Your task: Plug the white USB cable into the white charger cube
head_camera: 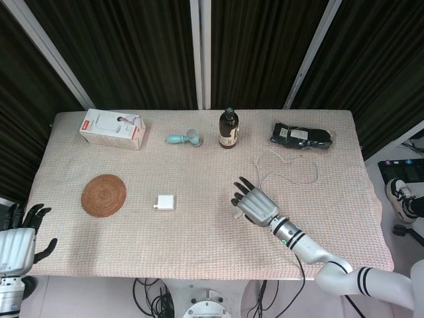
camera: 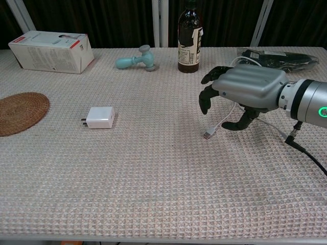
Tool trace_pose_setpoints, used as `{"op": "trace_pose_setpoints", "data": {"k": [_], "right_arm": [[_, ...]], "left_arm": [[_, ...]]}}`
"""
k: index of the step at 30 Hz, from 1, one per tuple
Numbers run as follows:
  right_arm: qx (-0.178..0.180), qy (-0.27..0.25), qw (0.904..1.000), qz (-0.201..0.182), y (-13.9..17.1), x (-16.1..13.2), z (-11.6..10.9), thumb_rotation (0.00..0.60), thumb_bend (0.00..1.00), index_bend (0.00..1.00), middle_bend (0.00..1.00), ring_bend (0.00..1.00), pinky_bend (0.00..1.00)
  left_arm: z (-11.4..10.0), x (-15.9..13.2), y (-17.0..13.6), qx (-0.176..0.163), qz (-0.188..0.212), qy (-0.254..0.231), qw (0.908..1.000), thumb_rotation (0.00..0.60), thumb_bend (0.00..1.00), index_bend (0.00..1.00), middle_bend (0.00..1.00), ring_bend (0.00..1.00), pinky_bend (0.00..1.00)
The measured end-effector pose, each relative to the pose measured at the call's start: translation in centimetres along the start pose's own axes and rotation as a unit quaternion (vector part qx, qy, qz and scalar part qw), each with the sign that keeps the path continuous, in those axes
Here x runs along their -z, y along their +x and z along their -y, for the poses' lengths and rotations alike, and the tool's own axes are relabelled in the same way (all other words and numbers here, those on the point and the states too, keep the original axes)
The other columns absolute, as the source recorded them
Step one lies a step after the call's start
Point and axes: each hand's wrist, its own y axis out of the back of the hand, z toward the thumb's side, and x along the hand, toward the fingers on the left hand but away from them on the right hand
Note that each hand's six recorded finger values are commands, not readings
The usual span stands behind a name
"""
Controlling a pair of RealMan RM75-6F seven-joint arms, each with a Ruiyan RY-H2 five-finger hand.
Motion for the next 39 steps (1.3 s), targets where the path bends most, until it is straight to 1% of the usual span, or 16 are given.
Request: {"op": "trace_pose_setpoints", "data": {"k": [5, 11, 28, 34, 39], "right_arm": [[-0.004, -0.007, 0.9999, 0.008, -0.6, -0.4, 1.4, 0.600, 0.27, 0.43, 0.33, 0.08, 0.01], [0.000, -0.016, 0.9997, 0.016, -0.9, -0.5, 2.2, 0.600, 0.28, 0.45, 0.33, 0.09, 0.01], [-0.006, -0.022, 0.9995, 0.020, -1.1, -0.6, 2.7, 0.600, 0.31, 0.49, 0.34, 0.10, 0.01], [-0.004, -0.021, 0.9995, 0.022, -1.1, -0.5, 2.6, 0.600, 0.33, 0.52, 0.38, 0.13, 0.01], [0.005, -0.020, 0.9995, 0.024, -1.1, -0.5, 2.2, 0.600, 0.33, 0.55, 0.42, 0.17, 0.02]], "left_arm": [[0.3, 0.1, 0.2, 0.003, 0.000, -0.005, 1.0000, 0.600, 0.22, 0.23, 0.16, 0.00, 0.00], [0.5, 0.1, 0.3, 0.003, 0.003, -0.007, 1.0000, 0.600, 0.22, 0.23, 0.16, 0.00, 0.00], [0.5, 0.3, 0.3, 0.001, 0.004, -0.007, 1.0000, 0.600, 0.22, 0.23, 0.16, 0.00, 0.00], [0.5, 0.4, 0.3, 0.001, 0.004, -0.006, 1.0000, 0.600, 0.22, 0.23, 0.16, 0.00, 0.00], [0.5, 0.4, 0.3, 0.002, 0.004, -0.005, 1.0000, 0.600, 0.22, 0.23, 0.16, 0.00, 0.00]]}}
